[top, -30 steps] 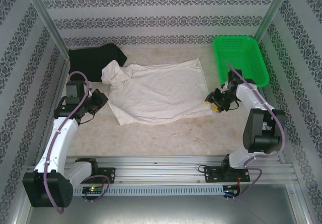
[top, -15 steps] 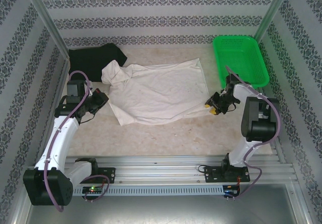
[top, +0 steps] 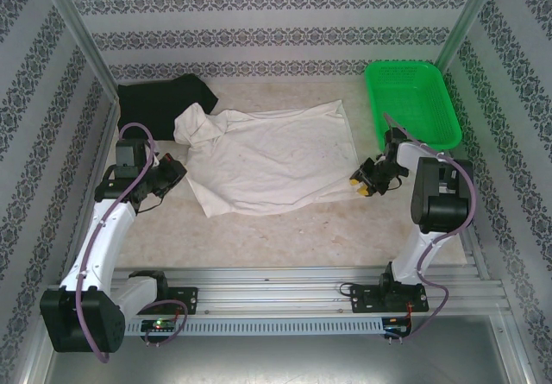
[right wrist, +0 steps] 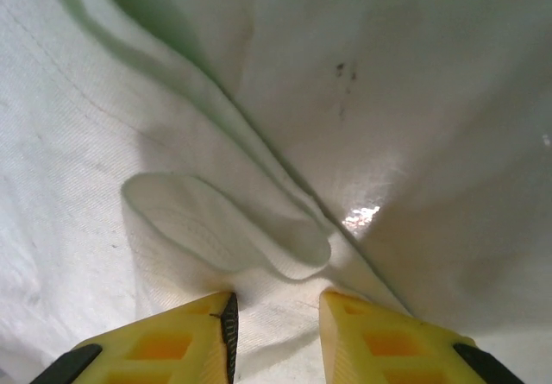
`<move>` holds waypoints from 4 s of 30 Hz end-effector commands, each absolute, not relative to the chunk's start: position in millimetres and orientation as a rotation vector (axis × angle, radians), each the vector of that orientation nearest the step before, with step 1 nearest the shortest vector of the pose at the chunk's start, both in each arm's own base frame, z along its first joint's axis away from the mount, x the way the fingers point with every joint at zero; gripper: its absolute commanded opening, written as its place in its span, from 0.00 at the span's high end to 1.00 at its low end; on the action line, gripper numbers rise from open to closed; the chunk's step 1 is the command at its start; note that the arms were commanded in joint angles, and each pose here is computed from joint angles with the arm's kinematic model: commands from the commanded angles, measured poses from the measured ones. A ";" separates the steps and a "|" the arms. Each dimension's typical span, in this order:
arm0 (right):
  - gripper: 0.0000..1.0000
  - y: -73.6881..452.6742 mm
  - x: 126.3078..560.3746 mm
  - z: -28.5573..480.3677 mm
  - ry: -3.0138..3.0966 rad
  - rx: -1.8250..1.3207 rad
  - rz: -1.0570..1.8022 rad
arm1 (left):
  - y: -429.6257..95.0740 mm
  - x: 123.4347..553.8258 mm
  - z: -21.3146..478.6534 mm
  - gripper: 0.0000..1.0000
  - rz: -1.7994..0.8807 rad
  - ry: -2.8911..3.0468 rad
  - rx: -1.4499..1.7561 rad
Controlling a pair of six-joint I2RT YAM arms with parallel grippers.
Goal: Fold and stack the t-shirts
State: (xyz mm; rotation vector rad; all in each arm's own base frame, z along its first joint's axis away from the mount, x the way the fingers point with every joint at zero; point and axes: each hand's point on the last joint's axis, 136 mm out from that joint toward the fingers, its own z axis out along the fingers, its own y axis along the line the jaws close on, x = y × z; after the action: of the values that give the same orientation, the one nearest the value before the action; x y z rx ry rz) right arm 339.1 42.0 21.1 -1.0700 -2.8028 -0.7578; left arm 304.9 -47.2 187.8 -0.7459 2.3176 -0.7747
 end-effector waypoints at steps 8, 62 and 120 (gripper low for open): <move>0.67 40.6 328.2 39.2 -2.803 -1.089 -0.768 | -43.7 304.6 194.5 1.00 -0.768 2.280 -0.737; 0.98 34.0 293.8 21.1 -2.856 -1.085 -0.674 | -41.2 272.7 172.3 1.00 -0.749 2.293 -0.818; 0.67 29.3 203.5 28.1 -2.804 -1.181 -0.540 | -27.4 192.1 129.8 1.00 -0.630 2.368 -1.065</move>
State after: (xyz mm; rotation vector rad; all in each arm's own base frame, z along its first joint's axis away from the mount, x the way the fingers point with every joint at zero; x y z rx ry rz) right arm 207.0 27.5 29.3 -1.1512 -2.8382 -0.5213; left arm 186.8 -28.5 124.7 -1.0663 2.3989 -0.6146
